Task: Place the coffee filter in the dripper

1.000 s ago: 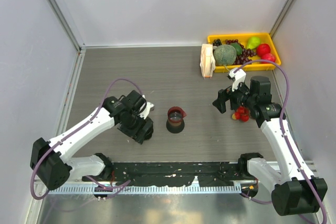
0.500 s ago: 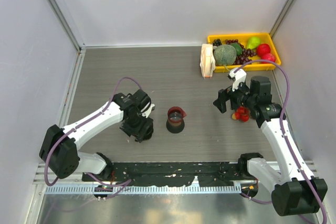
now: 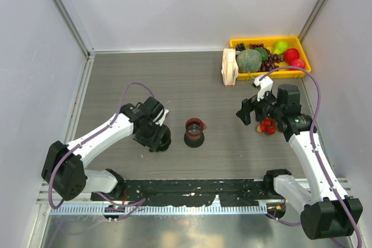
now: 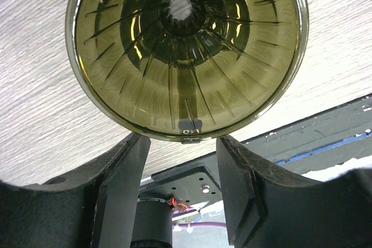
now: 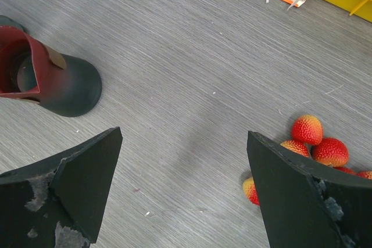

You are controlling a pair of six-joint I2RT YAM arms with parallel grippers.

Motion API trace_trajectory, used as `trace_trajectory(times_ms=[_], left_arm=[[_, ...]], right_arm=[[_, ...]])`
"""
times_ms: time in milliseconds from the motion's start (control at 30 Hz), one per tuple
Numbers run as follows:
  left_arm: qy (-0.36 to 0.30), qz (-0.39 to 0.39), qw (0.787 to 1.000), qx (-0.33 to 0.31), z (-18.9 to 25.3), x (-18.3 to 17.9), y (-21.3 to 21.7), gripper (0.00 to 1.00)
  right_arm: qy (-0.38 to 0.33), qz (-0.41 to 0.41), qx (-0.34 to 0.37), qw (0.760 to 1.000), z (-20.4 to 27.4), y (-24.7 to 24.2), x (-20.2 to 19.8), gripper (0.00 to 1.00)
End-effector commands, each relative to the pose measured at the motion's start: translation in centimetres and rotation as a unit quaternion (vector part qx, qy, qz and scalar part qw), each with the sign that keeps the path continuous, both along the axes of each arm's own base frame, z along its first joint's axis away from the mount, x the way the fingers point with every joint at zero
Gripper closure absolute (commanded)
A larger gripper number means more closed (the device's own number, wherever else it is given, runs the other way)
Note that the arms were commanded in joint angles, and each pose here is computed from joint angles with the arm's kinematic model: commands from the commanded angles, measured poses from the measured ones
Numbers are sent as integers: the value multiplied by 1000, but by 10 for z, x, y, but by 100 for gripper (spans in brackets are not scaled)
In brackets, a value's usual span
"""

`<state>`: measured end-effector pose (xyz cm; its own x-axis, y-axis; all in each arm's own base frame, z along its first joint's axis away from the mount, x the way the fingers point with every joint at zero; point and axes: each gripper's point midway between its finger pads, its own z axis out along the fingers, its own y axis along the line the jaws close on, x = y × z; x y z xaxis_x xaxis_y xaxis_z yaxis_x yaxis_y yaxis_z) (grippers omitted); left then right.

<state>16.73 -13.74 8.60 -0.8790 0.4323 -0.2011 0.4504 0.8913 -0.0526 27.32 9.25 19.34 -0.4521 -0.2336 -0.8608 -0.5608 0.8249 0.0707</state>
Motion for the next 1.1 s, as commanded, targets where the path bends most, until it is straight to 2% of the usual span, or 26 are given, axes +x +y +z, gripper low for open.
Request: trace_trajectory(times_ms=[0, 233, 667, 867, 1067], left_arm=[[-36, -7, 998, -43, 7, 9, -13, 43], [-81, 21, 995, -57, 9, 27, -11, 46], [-98, 18, 992, -81, -12, 32, -17, 49], [-136, 25, 986, -94, -5, 42, -16, 58], [-185, 29, 976, -111, 2, 55, -18, 58]], right_arm=[[-21, 1, 0, 1000, 10, 0, 3, 4], [-22, 2, -2, 1000, 10, 0, 3, 5], [-24, 0, -2, 1000, 11, -1, 3, 4], [-20, 2, -1, 1000, 10, 0, 4, 5], [-15, 1, 0, 1000, 8, 0, 5, 5]])
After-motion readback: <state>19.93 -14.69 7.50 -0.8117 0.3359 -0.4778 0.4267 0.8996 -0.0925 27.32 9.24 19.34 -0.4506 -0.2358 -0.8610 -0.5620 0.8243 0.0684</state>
